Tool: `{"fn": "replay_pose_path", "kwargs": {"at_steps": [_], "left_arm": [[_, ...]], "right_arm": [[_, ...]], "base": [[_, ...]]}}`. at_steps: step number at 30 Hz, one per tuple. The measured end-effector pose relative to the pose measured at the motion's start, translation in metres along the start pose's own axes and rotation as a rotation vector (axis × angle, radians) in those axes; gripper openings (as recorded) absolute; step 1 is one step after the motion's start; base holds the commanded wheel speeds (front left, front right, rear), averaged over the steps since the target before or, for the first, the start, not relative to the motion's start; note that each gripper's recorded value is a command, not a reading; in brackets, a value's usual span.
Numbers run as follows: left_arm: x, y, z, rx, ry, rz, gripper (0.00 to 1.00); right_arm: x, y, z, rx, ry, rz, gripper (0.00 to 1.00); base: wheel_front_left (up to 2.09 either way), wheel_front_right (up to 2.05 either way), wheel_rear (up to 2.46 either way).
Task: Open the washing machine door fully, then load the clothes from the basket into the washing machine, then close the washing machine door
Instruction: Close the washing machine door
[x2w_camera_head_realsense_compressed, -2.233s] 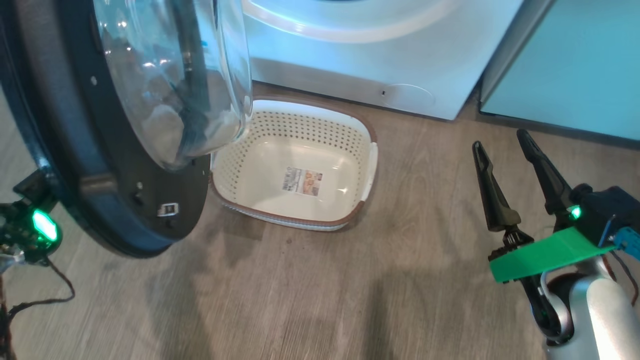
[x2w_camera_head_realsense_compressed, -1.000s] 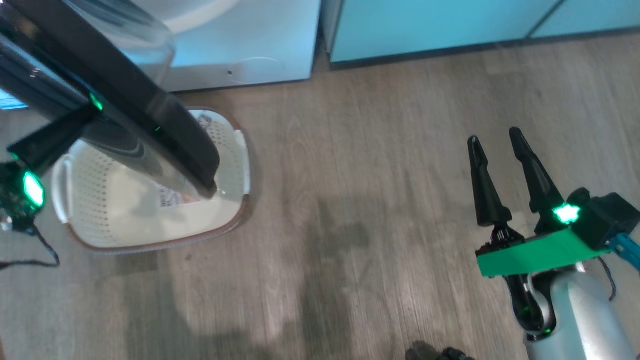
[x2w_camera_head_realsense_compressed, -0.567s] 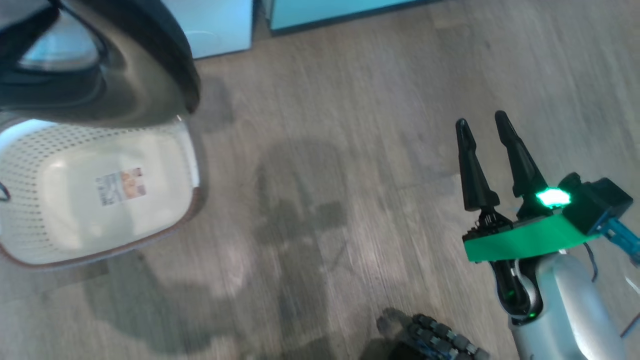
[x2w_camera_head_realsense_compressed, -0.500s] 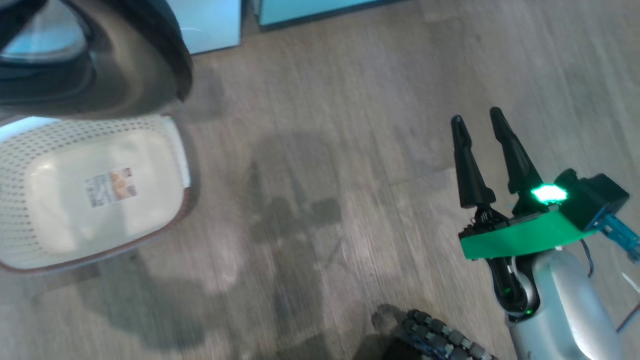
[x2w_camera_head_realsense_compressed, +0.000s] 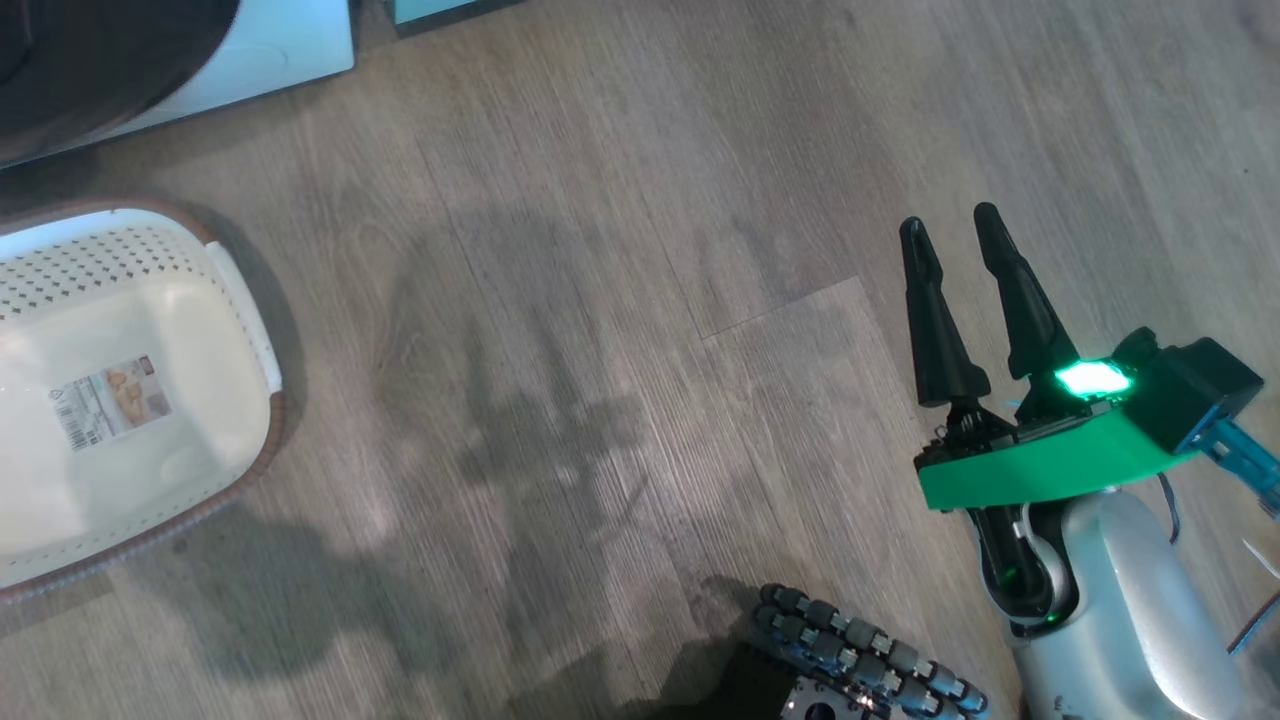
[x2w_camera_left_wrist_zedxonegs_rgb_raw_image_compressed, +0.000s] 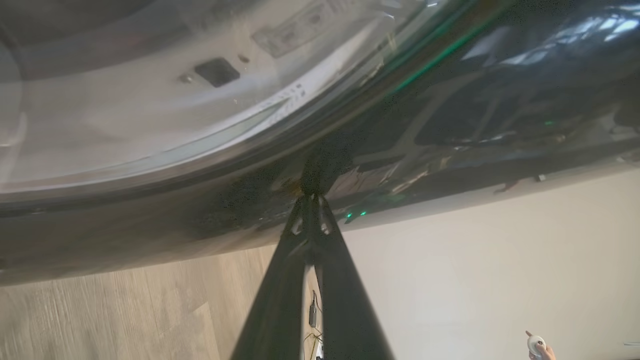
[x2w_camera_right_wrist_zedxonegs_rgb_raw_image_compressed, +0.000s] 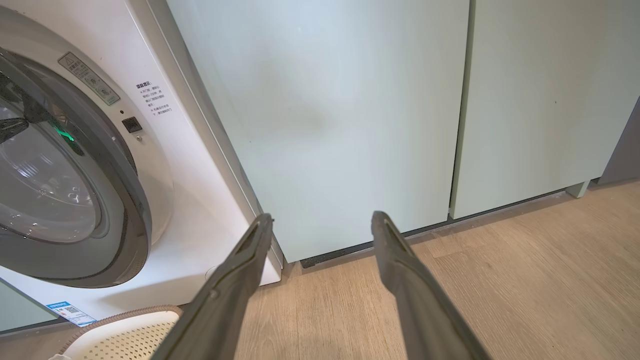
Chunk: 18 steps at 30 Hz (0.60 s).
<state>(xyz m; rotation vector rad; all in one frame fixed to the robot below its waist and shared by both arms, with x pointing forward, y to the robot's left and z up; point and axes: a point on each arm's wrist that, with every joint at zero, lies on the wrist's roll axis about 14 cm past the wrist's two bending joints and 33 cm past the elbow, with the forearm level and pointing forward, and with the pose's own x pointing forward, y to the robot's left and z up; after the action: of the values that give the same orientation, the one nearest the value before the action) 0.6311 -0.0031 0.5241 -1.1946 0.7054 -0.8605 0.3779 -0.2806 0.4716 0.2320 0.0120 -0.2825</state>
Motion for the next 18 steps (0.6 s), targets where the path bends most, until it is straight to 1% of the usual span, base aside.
{"fn": "replay_pose_path", "kwargs": {"at_steps": [6, 10, 15, 18], "left_arm": [[0.011, 0.001, 0.011, -0.016, -0.027, -0.003, 0.0], [0.008, 0.002, 0.012, -0.014, -0.03, 0.002, 0.0], [-0.006, -0.008, 0.013, 0.022, -0.051, -0.028, 0.0], [-0.026, 0.0, 0.009, -0.004, -0.087, -0.023, 0.0]], "right_arm": [[-0.002, -0.003, 0.003, 0.0, -0.005, -0.01, 1.0], [-0.002, -0.002, 0.004, 0.004, -0.012, -0.007, 1.0], [0.001, 0.005, 0.007, 0.009, -0.025, 0.015, 1.0], [0.003, 0.012, 0.008, 0.018, -0.033, 0.039, 1.0]], "base": [[0.0, 0.0, 0.0], [0.0, 0.0, 0.0], [0.0, 0.0, 0.0], [0.0, 0.0, 0.0]]}}
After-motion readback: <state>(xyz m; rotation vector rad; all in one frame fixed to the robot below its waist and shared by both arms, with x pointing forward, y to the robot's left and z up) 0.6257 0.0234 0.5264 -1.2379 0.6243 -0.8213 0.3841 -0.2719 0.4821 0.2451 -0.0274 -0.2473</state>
